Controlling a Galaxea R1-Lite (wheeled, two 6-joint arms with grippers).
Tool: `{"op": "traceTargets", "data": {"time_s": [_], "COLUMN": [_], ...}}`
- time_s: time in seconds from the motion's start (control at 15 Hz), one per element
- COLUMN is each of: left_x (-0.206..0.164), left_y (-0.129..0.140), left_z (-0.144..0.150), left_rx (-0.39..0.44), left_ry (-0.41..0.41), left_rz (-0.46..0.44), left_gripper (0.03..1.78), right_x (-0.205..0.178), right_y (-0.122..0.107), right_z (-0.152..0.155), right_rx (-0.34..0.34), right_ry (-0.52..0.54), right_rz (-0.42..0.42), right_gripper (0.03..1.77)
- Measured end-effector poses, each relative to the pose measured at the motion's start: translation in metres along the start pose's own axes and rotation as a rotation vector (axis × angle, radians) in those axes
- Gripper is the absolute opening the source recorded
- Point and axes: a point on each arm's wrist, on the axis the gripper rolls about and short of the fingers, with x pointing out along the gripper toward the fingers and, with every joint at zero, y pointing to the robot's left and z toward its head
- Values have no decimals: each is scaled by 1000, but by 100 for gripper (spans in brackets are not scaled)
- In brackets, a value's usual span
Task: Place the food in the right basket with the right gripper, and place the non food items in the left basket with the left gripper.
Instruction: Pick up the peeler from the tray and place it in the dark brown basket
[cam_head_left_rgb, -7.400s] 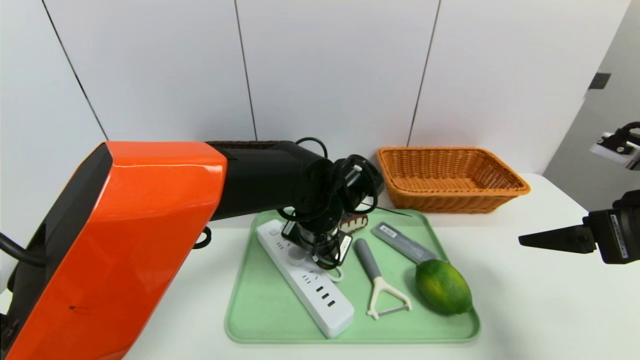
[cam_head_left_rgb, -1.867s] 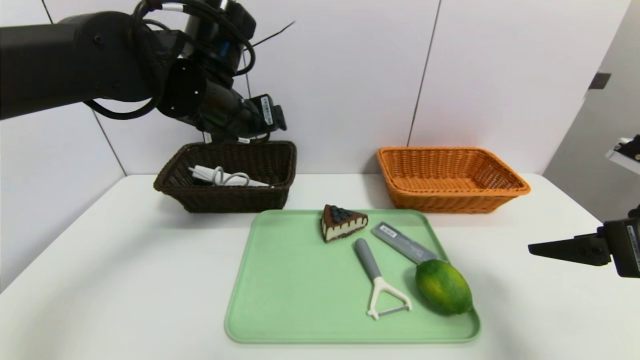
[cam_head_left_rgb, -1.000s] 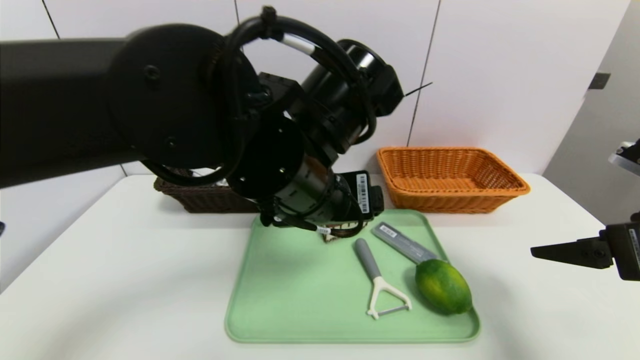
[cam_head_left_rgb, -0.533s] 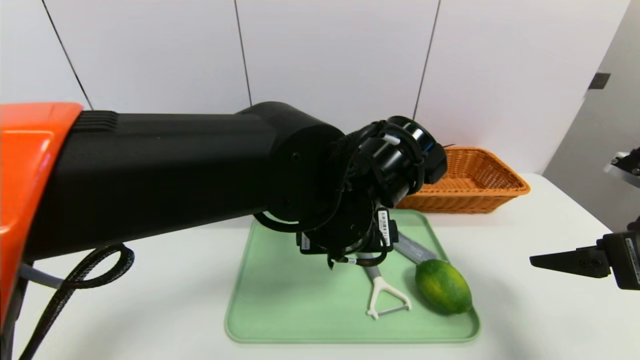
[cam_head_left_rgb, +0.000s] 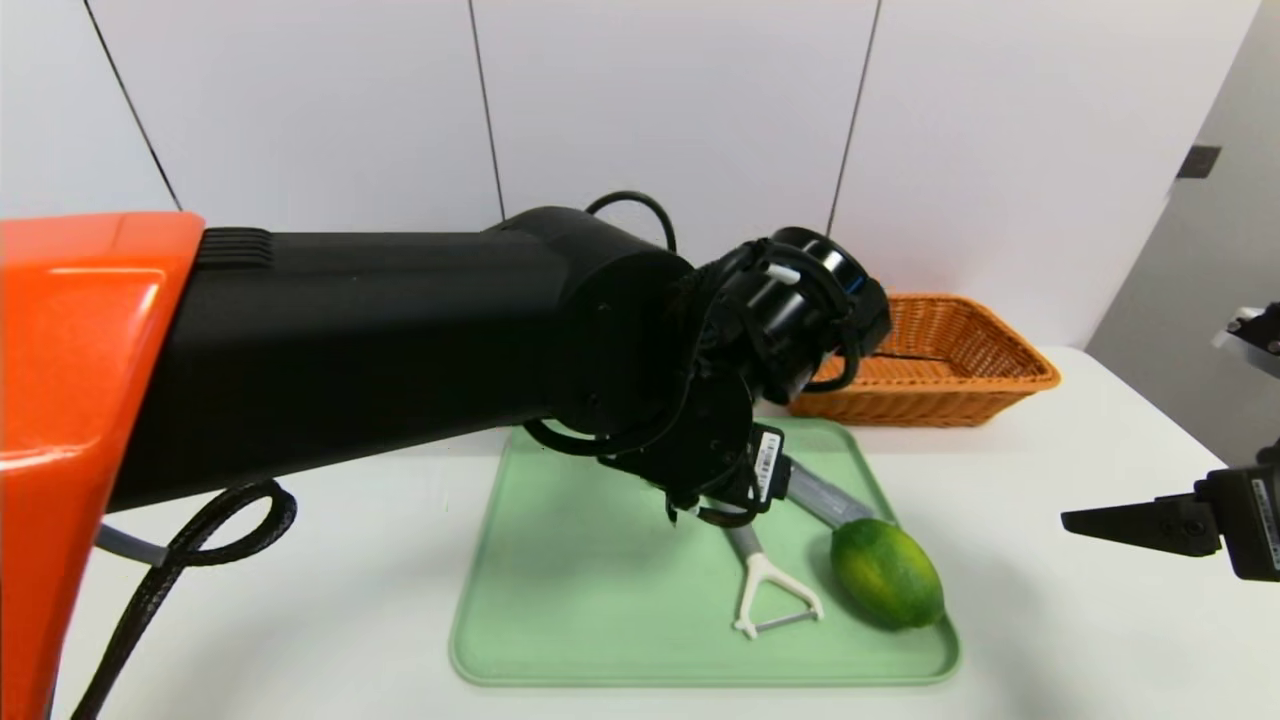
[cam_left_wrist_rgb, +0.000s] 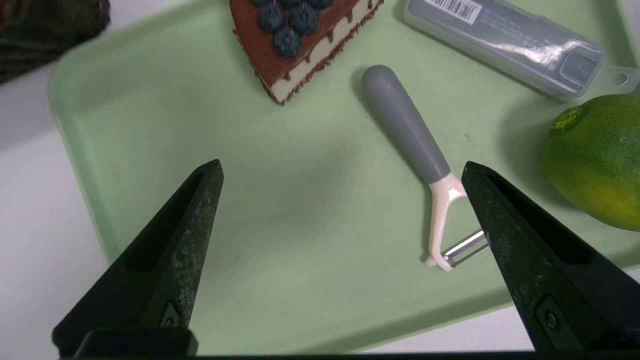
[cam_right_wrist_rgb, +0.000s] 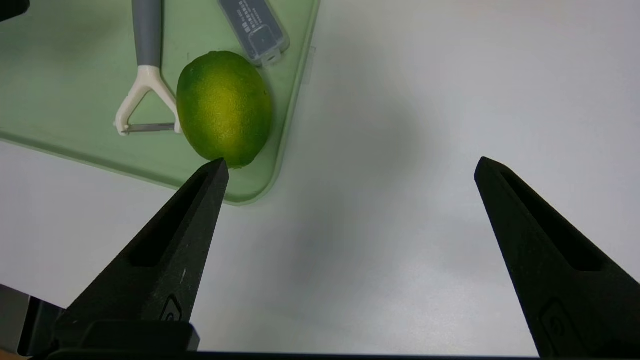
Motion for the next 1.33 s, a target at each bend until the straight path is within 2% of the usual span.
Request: {"op": "traceTargets", "data": {"time_s": [0.33, 0.6, 1.33], "left_x": [-3, 5, 51], "left_y": [1, -8, -31], "left_z": [3, 4, -21], "left_rx": [27, -2, -70], "left_ry": [-11, -36, 60], "left_rz": [-24, -51, 4], "left_gripper": [169, 169, 169], "right_x": [-1, -1, 5], "right_y": [-2, -2, -4], "right_z": [-1, -1, -5], "right_rx": [9, 10, 7], "right_ry": [-2, 0, -9], "right_rz": [-9, -8, -10], "right_gripper": [170, 170, 170]}}
